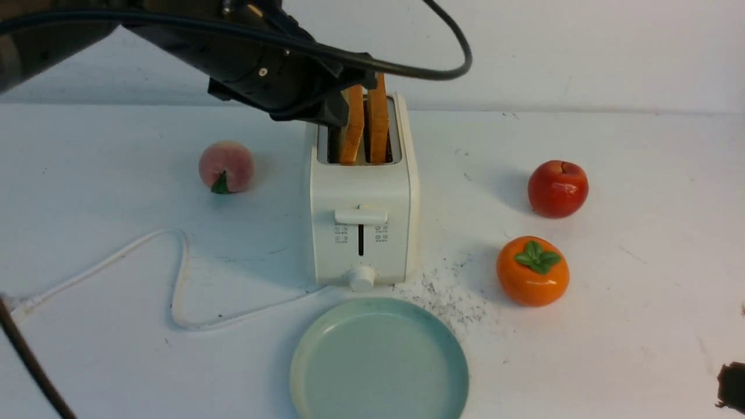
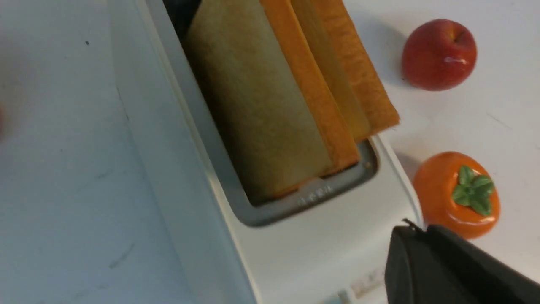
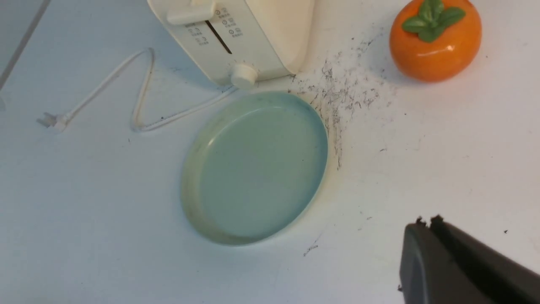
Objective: Take toasted bread from bread machine on white table place on plate.
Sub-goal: 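Reach for a toast slice standing in the toaster with the left gripper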
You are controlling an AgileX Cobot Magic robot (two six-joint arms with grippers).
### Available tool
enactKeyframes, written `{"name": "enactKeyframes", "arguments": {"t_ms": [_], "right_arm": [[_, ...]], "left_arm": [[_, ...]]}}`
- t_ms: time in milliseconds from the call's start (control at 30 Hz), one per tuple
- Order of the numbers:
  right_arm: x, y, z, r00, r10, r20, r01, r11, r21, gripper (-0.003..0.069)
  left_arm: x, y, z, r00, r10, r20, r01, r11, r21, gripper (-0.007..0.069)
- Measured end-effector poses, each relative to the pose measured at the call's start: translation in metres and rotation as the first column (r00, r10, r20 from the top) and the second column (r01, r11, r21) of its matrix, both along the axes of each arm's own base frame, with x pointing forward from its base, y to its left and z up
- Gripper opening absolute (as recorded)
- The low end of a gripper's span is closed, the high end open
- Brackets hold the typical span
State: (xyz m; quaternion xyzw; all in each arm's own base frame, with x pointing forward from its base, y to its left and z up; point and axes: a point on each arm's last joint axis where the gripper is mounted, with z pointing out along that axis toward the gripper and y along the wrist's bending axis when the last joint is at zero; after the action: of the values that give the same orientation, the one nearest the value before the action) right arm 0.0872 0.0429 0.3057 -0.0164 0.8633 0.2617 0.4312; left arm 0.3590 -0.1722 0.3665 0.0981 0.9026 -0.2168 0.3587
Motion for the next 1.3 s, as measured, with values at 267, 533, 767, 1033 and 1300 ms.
{"name": "enactKeyframes", "arguments": {"t_ms": [267, 533, 767, 1033, 1300], "right_arm": [[0.0, 0.0, 0.0, 1.0, -0.004, 0.007, 0.004, 1.0, 0.0, 0.0013], [0.001, -0.001, 0.001, 1.0, -0.01, 0.014, 0.01, 1.0, 0.001, 0.0018], [0.001, -0.001, 0.001, 1.0, -0.013, 0.018, 0.013, 1.0, 0.001, 0.0024], [0.001, -0.001, 0.001, 1.0, -0.012, 0.018, 0.012, 1.0, 0.002, 0.0035], [0.001, -0.001, 0.001, 1.0, -0.013, 0.018, 0.013, 1.0, 0.001, 0.0037]], "left_arm": [[0.028, -0.007, -0.031, 0.999, -0.001, 0.037, -0.001, 0.998, 0.063, 0.0319], [0.033, -0.008, -0.031, 0.996, 0.011, 0.084, -0.015, 0.999, 0.046, 0.0489], [0.041, -0.011, -0.042, 0.996, 0.012, 0.087, -0.017, 0.998, 0.061, 0.0439], [0.039, -0.007, -0.039, 0.994, -0.002, 0.106, -0.011, 0.993, 0.12, 0.0078], [0.005, 0.008, 0.023, 0.973, 0.003, 0.229, -0.02, 0.997, 0.072, 0.0092]]}}
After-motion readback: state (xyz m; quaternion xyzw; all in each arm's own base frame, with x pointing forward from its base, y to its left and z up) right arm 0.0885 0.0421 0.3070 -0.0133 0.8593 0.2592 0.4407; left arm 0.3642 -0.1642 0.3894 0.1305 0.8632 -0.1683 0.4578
